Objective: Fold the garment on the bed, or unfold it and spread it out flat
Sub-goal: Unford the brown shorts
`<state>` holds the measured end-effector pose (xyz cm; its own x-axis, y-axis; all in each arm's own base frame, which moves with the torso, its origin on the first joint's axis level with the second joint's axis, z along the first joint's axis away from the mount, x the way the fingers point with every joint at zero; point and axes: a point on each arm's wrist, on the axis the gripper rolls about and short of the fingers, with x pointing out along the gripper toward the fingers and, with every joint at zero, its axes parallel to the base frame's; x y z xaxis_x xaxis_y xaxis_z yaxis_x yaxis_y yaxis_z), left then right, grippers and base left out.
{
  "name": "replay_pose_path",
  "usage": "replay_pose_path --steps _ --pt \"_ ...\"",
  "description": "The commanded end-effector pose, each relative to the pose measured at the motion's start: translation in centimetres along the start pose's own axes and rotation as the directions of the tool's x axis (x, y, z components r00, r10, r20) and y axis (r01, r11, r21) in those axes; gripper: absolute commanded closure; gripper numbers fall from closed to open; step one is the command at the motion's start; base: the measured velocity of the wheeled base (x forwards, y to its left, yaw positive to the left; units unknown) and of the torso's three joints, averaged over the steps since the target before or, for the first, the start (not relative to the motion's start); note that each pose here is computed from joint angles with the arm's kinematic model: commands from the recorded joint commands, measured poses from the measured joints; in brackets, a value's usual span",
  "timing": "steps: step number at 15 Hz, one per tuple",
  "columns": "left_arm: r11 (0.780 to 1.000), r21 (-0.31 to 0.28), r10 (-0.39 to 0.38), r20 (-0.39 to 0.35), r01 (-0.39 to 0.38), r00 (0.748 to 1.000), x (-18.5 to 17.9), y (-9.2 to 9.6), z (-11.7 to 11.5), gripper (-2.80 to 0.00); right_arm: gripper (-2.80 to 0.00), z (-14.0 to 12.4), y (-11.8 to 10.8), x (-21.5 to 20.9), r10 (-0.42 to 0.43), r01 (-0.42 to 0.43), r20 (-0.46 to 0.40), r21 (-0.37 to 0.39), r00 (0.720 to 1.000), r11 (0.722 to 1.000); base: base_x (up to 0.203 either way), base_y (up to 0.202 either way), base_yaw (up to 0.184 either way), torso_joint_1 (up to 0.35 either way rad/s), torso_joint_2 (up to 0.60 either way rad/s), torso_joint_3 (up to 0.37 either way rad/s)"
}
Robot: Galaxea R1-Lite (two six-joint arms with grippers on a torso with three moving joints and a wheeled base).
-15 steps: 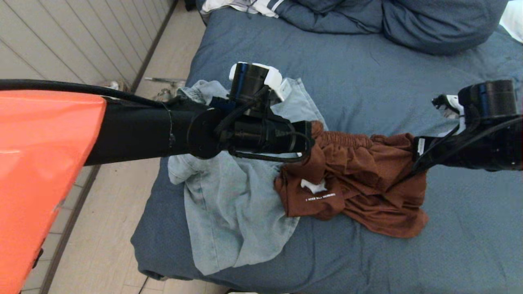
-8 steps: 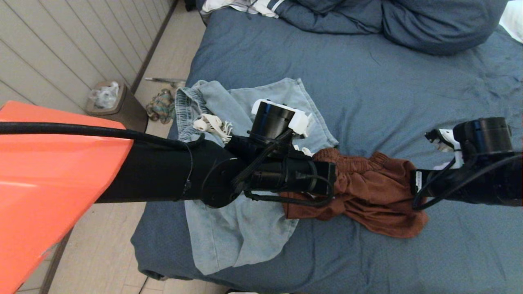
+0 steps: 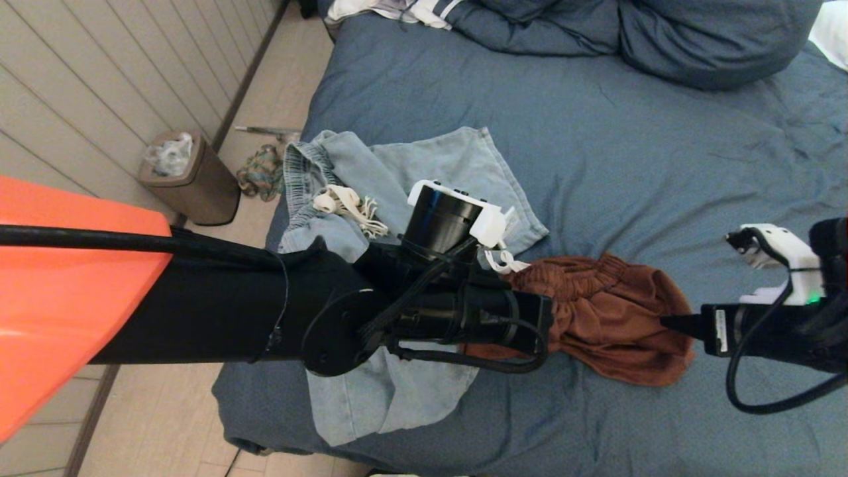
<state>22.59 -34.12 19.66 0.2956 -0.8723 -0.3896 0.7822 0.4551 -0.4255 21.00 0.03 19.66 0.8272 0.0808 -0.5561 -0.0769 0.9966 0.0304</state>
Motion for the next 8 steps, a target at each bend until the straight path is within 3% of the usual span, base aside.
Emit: replay_pose_path --steps 1,6,8 --pt "1.000 0.002 -0.012 -0.010 0.012 1.000 -0.2 -0.4 -0.7 0.00 -2.80 1.9 -0.1 -1.9 0.024 -0.023 0.110 -0.009 0.994 1.000 0.000 0.000 0.000 0.000 0.00 0.000" --pt "1.000 0.007 -0.028 -0.007 0.028 1.000 -0.2 -0.9 -1.3 0.00 -2.80 3.9 -0.7 4.5 0.037 -0.037 0.018 -0.003 0.999 0.999 0.000 0.000 0.000 0.000 0.00 0.000" --pt "1.000 0.004 -0.030 -0.011 0.030 0.999 -0.4 -1.0 -1.4 0.00 -2.80 4.9 -0.7 7.0 0.080 -0.079 0.056 -0.019 0.995 0.997 0.000 0.000 0.000 0.000 0.00 0.000"
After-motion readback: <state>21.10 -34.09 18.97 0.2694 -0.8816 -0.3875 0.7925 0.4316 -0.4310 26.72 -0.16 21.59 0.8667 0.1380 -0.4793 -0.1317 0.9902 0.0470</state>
